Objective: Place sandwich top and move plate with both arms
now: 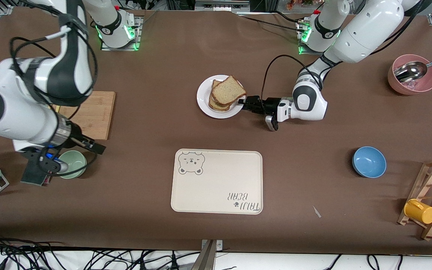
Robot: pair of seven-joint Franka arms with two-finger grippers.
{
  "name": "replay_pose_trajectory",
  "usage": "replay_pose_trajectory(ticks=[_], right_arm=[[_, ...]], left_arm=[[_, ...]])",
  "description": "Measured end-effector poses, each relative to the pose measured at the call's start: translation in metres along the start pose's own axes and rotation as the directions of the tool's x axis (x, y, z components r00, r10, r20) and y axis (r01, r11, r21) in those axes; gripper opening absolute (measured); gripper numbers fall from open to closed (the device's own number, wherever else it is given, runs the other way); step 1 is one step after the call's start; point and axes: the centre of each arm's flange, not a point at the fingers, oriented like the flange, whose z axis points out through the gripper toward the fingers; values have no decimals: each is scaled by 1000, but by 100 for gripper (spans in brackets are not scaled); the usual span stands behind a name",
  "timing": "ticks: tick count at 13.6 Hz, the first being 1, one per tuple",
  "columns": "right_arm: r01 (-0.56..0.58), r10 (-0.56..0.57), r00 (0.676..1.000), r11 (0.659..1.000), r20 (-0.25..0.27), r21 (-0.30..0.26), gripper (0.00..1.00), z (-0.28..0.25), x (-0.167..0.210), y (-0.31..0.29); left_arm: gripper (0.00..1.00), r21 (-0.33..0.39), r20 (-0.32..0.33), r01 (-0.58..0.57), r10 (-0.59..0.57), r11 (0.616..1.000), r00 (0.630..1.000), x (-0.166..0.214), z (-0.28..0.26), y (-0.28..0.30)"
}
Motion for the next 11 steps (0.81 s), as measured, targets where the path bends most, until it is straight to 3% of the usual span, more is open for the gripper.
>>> replay_pose_trajectory(ticks=[1, 3, 4, 5, 8, 11], right_arm=[[28, -28, 999, 1000, 17, 14, 100, -4, 6, 17], [67, -70, 997, 996, 37, 64, 100, -10, 17, 42], [85, -88, 995, 994, 39, 72, 100, -14, 19, 51], [111, -112, 993, 992, 33, 55, 100, -20, 19, 58], [270, -271, 963, 962, -3, -38, 100, -48, 10, 70], [368, -369, 929, 929, -31, -23, 100, -80, 8, 111]], left_arm=[[50, 0, 0, -3, 3, 1000, 1000, 1, 1, 1], [35, 2, 4, -7, 7, 1000, 1000, 1, 3, 2], [34, 6, 6, -8, 8, 1000, 1000, 0, 4, 2], [28, 15, 5, -9, 9, 1000, 1000, 0, 5, 1], [29, 33, 3, -12, 12, 999, 1000, 0, 7, 0], [33, 40, 3, -9, 9, 999, 1000, -1, 8, -2]])
